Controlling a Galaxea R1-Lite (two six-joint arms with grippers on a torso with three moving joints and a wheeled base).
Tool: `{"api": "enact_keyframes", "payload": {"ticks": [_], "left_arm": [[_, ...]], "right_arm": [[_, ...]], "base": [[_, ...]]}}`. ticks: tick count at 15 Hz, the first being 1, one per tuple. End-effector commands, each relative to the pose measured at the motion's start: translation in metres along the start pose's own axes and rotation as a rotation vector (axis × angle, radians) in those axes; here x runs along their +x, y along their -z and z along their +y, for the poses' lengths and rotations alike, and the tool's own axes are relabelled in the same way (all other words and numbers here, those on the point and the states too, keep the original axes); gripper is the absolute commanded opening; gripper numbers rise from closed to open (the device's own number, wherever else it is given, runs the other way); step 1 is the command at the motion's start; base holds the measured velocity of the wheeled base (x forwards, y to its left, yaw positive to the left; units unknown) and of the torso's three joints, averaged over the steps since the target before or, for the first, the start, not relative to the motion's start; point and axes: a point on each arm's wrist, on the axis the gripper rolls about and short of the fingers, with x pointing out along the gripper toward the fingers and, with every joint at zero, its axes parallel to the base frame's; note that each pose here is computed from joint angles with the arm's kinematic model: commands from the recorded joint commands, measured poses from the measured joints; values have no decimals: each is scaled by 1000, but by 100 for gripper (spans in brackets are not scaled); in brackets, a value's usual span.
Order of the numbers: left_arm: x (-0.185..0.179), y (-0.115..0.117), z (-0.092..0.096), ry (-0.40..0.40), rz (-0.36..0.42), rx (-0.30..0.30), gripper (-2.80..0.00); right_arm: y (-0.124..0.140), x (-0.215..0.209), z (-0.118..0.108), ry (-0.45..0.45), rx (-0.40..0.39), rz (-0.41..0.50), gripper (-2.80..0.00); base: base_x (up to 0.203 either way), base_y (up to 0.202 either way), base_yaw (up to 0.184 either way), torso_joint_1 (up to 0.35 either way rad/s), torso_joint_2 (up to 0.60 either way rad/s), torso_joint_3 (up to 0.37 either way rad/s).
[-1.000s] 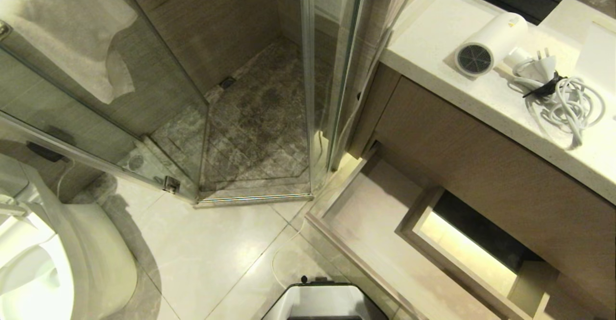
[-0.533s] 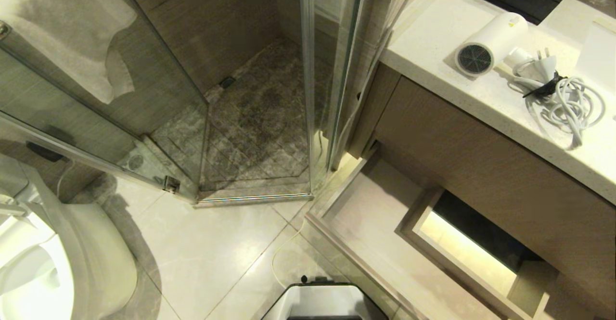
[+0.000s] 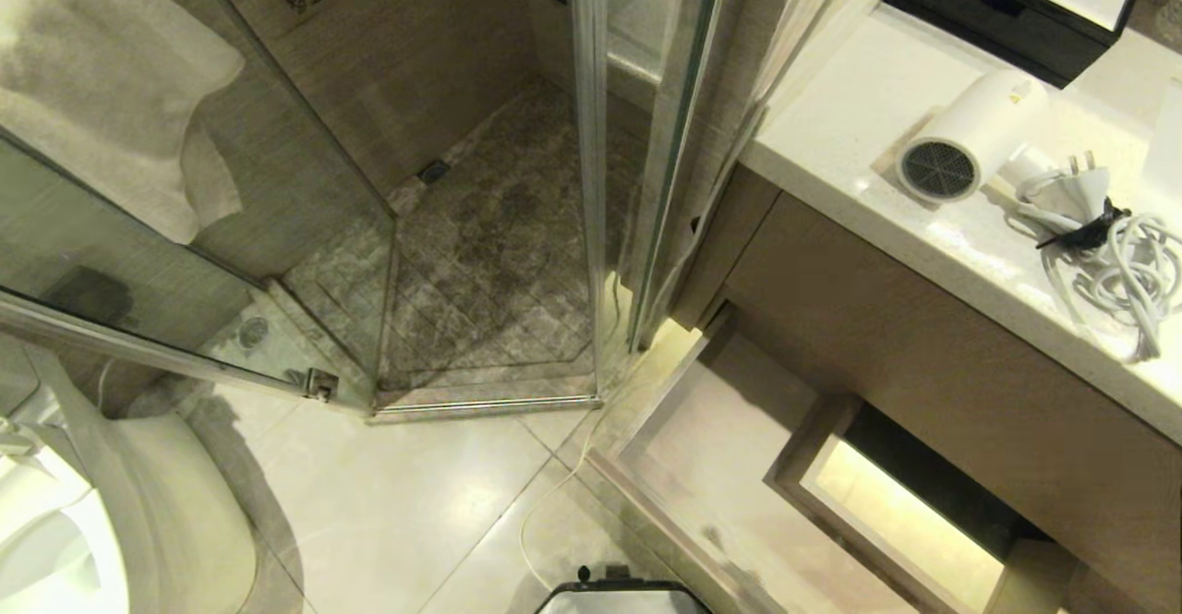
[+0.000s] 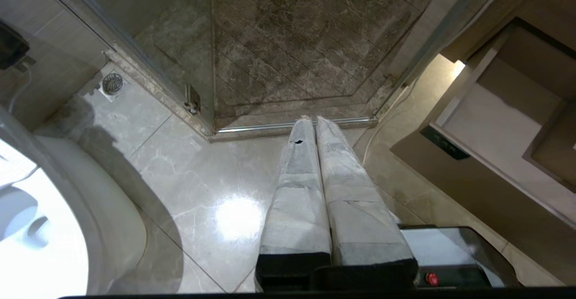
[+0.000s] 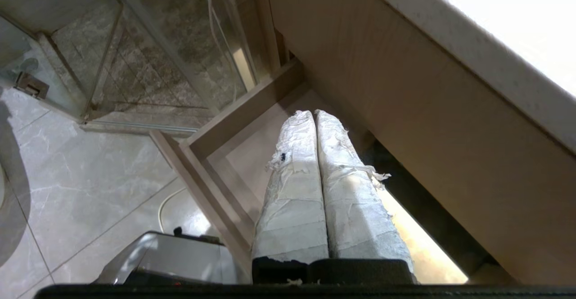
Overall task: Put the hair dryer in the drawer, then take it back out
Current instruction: Pick up the hairdryer
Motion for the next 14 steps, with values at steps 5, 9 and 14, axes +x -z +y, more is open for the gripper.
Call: {"api": "enact_keyframes", "payload": {"ticks": [5,9,14], "left_arm": [[0,0,0,0,2,0,-280],[0,0,0,0,2,0,-280],[0,0,0,0,2,0,-280]], "right_arm": [[12,-1,1,-1,-1,1,-280],[12,-1,1,-1,-1,1,-280],[12,-1,1,-6,-12,-2,-280]], "base": [[0,0,0,299,-86,216],[0,0,0,318,-139,173],[0,0,0,61,-30,34]]}}
